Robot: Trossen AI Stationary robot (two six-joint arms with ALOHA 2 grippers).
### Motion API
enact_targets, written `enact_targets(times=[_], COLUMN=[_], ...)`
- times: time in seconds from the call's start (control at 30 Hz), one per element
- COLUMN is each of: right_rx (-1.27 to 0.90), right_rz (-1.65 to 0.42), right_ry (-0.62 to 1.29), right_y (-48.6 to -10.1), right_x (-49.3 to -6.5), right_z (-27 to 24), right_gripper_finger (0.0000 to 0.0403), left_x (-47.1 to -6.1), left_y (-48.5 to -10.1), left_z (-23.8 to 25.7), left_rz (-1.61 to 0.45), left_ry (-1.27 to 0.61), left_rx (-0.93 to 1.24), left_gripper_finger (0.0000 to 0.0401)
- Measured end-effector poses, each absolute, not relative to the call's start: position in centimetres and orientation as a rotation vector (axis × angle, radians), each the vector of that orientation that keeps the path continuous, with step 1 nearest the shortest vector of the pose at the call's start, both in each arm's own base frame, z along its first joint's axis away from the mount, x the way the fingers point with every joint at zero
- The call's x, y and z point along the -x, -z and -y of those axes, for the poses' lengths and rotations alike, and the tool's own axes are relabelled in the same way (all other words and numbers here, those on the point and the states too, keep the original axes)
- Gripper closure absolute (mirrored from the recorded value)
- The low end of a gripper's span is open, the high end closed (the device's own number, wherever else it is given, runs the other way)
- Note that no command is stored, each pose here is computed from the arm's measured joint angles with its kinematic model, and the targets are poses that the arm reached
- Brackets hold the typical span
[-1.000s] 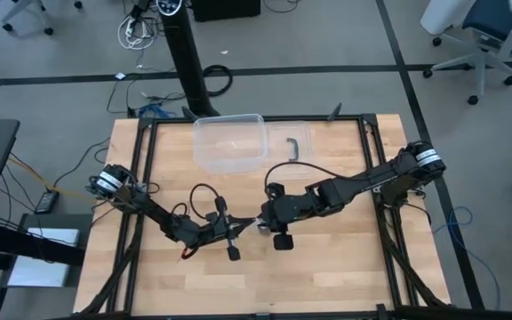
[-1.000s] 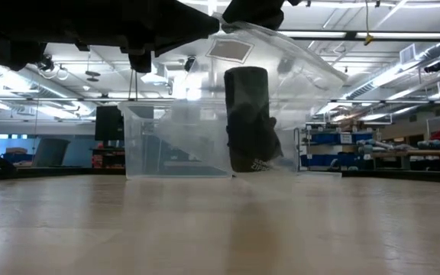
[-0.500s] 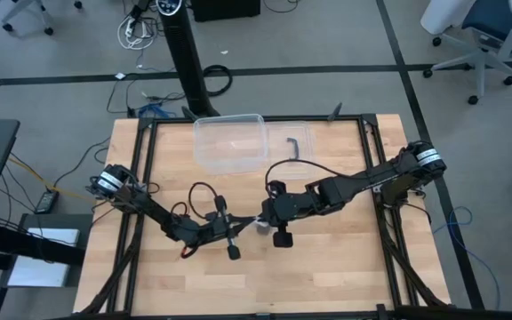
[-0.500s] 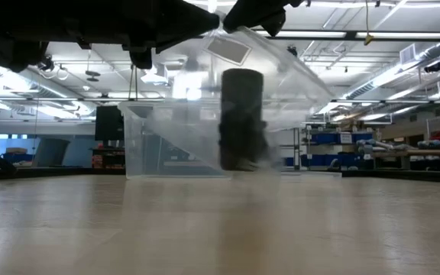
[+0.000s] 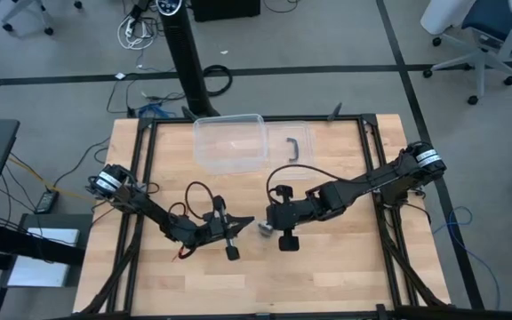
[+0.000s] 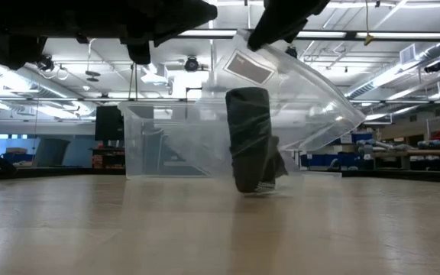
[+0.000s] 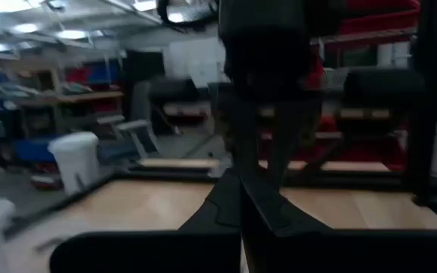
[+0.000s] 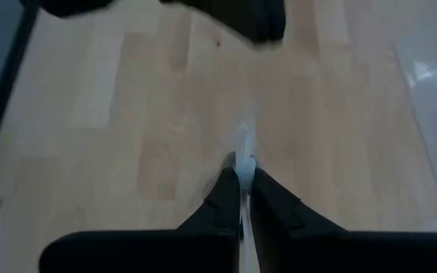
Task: Roll bandage
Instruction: Close the transparent zip bag
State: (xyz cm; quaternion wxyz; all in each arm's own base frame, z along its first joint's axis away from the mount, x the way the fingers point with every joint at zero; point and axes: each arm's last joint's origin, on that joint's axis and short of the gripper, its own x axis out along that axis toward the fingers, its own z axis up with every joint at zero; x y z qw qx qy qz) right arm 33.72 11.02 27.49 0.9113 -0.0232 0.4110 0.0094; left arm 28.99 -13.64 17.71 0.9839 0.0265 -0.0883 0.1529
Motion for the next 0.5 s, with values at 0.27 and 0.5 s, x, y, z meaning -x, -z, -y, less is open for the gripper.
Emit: enact_targets(times=[0.27, 0.5], right_rx=[0.047, 0.058], right_rz=[-0.835, -0.835], right_ry=[-0.025, -0.043], right_y=[-27.6, -27.7], right_x=[-33.7, -33.7], right_z=[-11.1, -11.1], right_gripper_finger=[0.0392, 0.0392], left_x=[-30.2, -30.8], left_y=[-16.5, -16.5], left_z=[13.3, 12.8], left_rz=[0.071, 0.057], left_ry=[-0.163, -0.175], left_rx=[0.051, 0.068], left_gripper_finger=[0.0359, 0.0285])
